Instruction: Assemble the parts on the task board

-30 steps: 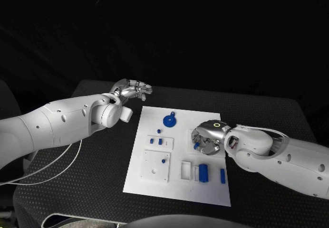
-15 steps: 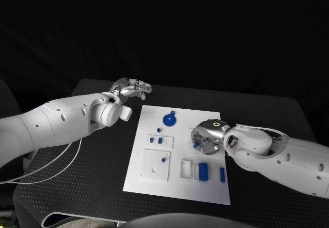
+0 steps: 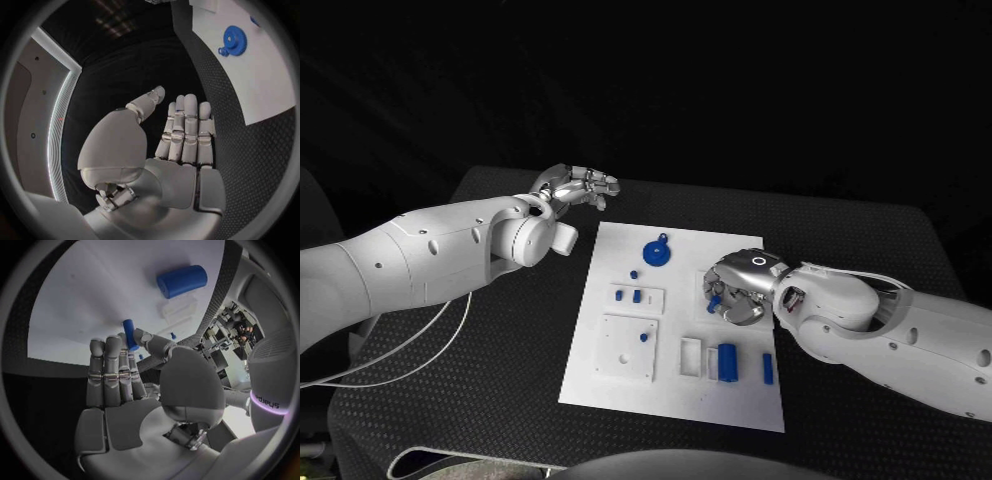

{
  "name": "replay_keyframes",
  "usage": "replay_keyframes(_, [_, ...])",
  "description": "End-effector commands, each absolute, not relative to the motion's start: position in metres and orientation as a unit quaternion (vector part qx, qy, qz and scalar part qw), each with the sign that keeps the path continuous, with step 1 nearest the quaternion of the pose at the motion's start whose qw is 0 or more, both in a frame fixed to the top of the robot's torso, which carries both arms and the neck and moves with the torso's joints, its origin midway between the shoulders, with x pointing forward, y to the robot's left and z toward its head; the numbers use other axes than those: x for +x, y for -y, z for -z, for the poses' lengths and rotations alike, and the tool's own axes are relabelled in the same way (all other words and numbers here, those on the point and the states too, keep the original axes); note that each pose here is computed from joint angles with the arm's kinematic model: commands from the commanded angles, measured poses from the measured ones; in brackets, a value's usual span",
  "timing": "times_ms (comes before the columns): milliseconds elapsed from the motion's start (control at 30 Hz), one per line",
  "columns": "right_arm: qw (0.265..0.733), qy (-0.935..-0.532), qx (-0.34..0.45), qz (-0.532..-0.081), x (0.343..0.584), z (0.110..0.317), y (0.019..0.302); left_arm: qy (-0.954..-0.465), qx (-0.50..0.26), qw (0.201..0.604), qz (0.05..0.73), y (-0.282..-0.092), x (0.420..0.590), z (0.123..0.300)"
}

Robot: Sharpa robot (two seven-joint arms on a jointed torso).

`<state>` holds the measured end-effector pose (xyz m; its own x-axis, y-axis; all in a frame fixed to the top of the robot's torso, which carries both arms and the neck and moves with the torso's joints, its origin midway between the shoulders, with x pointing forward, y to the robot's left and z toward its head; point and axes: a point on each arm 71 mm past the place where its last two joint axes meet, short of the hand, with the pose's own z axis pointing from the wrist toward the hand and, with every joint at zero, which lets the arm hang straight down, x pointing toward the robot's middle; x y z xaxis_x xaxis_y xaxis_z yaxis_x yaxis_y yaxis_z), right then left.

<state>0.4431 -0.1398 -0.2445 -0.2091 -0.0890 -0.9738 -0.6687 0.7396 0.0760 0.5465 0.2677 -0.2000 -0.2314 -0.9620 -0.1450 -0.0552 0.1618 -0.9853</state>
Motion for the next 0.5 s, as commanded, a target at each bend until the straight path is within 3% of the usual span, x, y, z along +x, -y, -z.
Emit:
replay_keyframes(33, [0.581, -0.729, -0.252, -0.259, 0.440, 0.240, 0.139, -0.607, -0.415, 0.456, 0.501, -0.266, 0.547, 0.199])
replay_keyframes(333, [0.585, -0.723, -0.236, -0.282, 0.439, 0.212, 0.134, -0.607, -0.415, 0.456, 0.501, -0.266, 0.547, 0.199])
replay_keyframes(500, [0.590, -0.707, -0.244, -0.304, 0.433, 0.200, 0.117, -0.607, -0.415, 0.457, 0.500, -0.266, 0.547, 0.199])
